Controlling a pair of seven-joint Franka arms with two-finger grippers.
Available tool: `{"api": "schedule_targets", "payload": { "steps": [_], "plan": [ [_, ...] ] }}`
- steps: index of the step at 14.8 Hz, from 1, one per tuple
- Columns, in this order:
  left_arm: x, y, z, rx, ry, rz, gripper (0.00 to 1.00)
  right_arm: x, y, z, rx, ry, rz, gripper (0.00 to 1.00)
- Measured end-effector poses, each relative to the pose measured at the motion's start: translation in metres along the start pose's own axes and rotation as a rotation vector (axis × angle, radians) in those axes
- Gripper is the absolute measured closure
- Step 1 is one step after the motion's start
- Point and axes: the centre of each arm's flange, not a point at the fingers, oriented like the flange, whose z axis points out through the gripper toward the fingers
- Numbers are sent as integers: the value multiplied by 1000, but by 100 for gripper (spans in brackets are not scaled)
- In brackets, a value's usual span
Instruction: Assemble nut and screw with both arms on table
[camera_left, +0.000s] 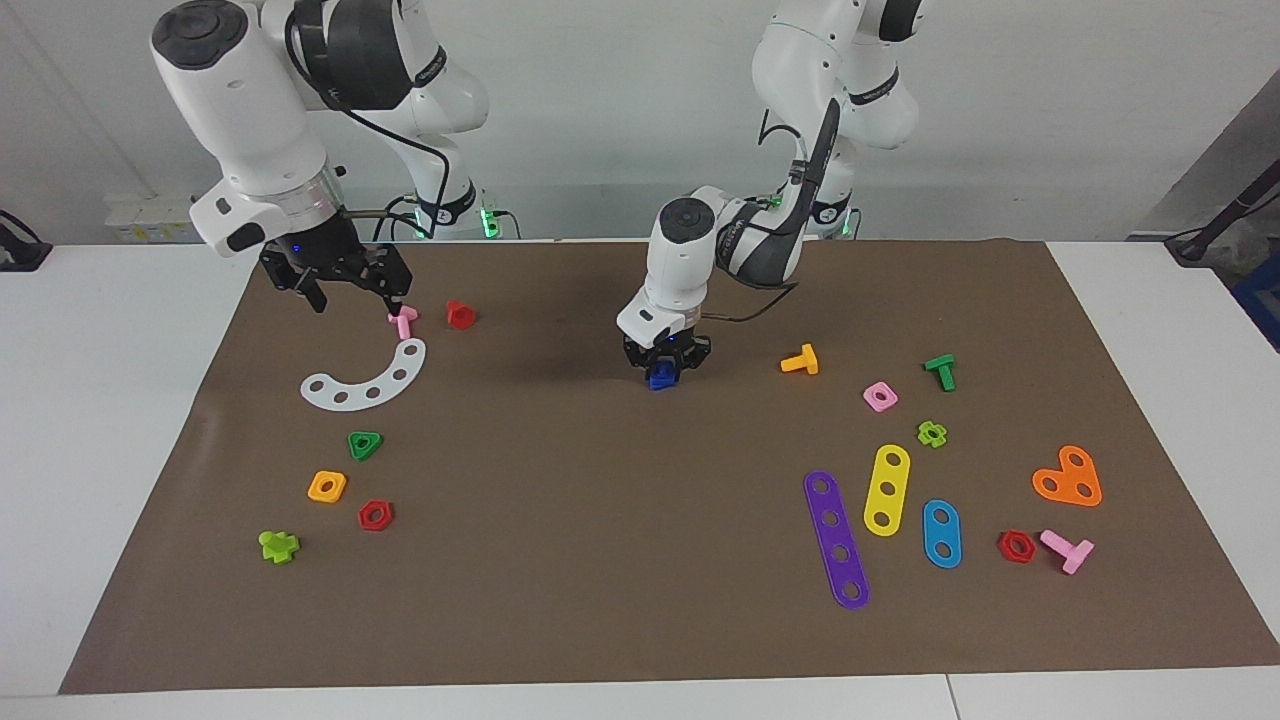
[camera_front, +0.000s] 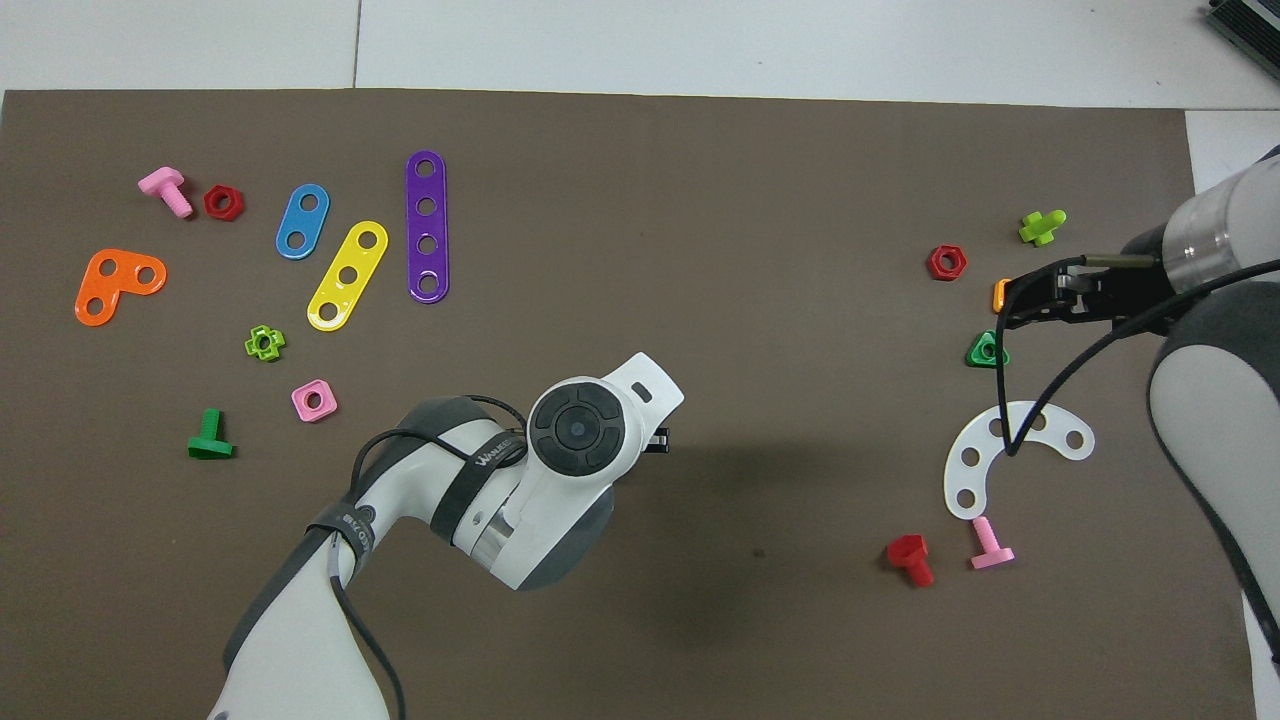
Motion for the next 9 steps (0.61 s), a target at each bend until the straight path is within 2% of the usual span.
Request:
{"api": "schedule_targets", "payload": {
  "steps": [4, 5, 9],
  "plan": [
    [-1, 1, 4, 2, -3, 2, 5, 0, 0, 0, 0, 0, 0, 0],
    [0, 1, 3, 1, -1, 1, 0, 0, 0, 0, 0, 0, 0, 0],
    [15, -2, -12, -8, 19, -15, 0, 0, 0, 0, 0, 0, 0, 0]
  ]
}}
